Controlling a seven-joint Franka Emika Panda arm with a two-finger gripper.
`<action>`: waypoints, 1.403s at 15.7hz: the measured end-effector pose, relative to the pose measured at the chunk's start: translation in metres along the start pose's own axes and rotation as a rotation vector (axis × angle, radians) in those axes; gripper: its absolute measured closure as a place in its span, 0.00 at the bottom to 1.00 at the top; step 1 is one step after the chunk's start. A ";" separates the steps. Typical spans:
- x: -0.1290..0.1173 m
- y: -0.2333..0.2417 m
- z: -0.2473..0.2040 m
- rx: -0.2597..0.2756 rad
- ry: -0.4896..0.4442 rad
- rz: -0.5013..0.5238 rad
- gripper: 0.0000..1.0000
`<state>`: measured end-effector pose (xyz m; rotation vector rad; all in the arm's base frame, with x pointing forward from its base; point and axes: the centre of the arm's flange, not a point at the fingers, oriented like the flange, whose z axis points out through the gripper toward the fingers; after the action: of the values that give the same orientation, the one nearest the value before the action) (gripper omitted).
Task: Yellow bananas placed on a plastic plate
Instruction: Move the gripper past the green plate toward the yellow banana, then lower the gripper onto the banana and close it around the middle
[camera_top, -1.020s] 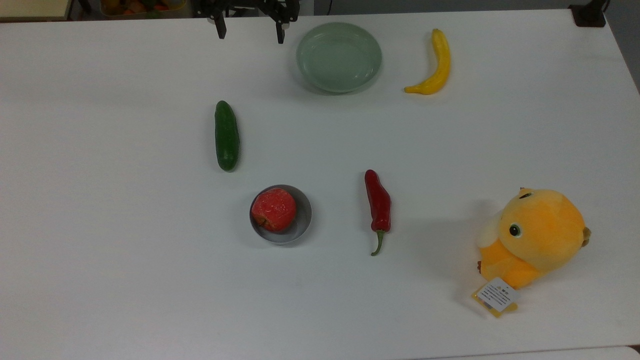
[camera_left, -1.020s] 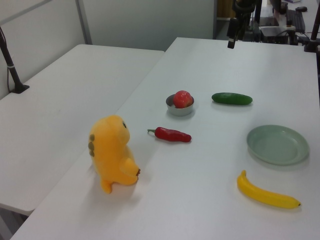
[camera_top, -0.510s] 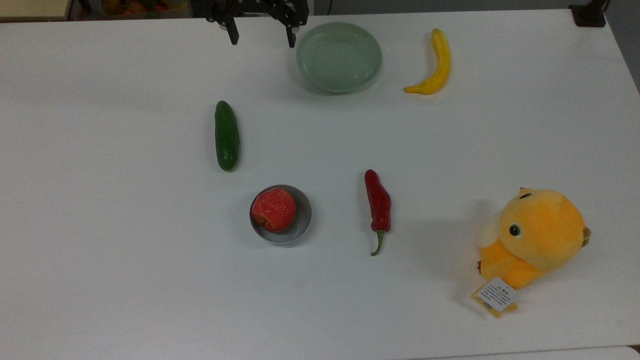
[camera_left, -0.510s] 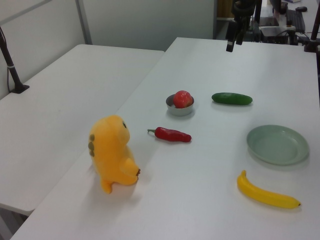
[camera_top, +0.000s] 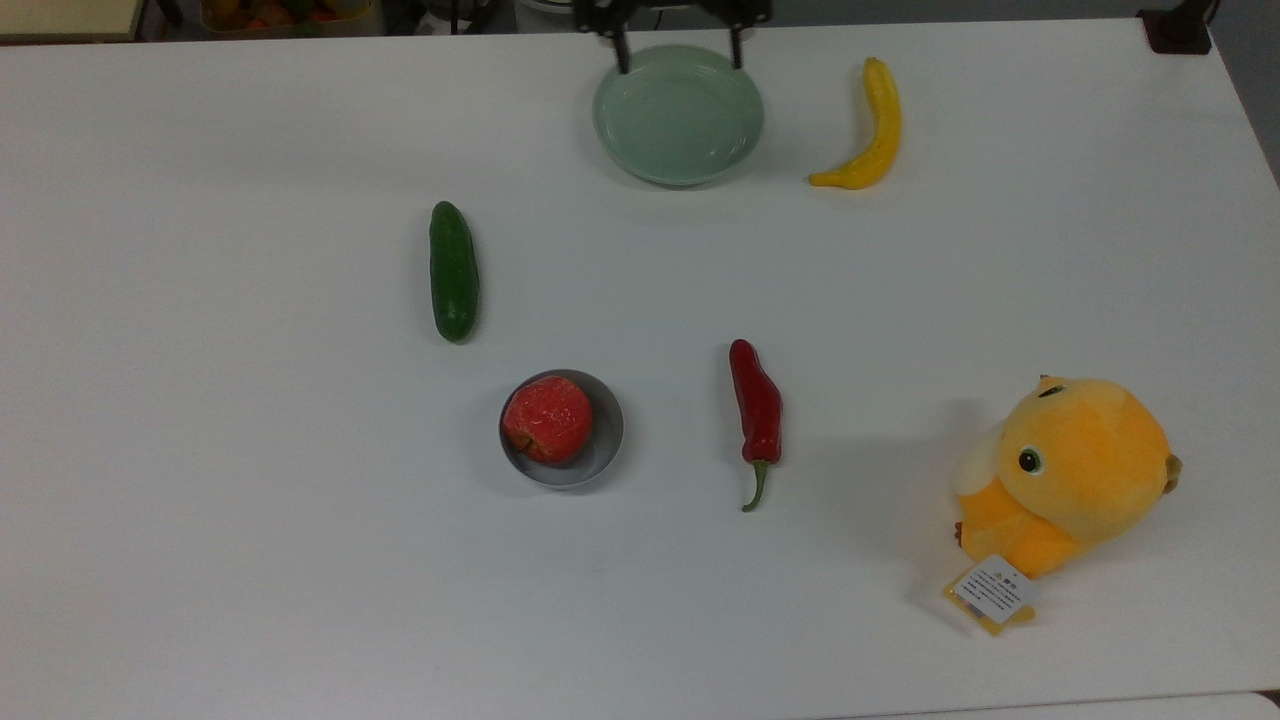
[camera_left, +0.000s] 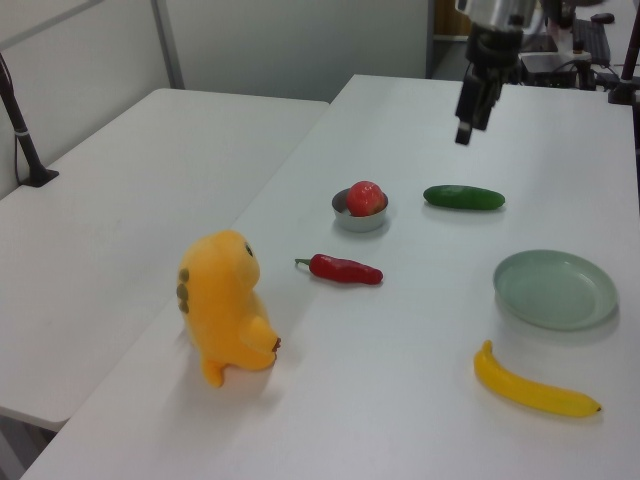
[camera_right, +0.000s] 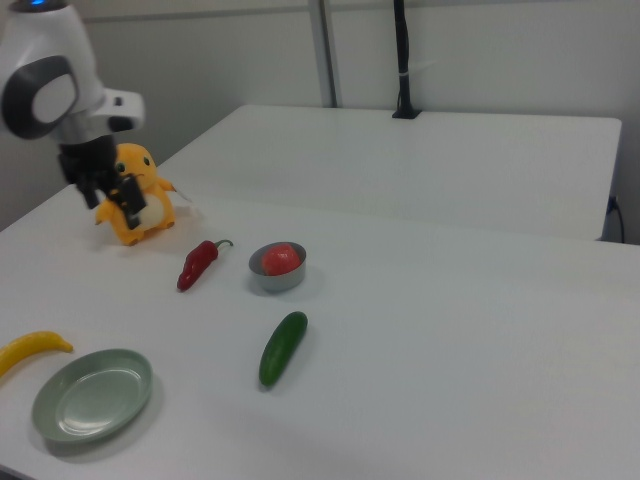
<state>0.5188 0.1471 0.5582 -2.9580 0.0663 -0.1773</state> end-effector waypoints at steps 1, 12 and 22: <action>-0.011 -0.012 0.003 0.003 -0.003 -0.017 0.00; -0.099 -0.110 0.078 0.024 -0.145 -0.149 0.00; -0.133 -0.177 0.184 -0.002 -0.174 0.082 0.00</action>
<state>0.4155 0.3603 0.3947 -2.9520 0.1641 0.0908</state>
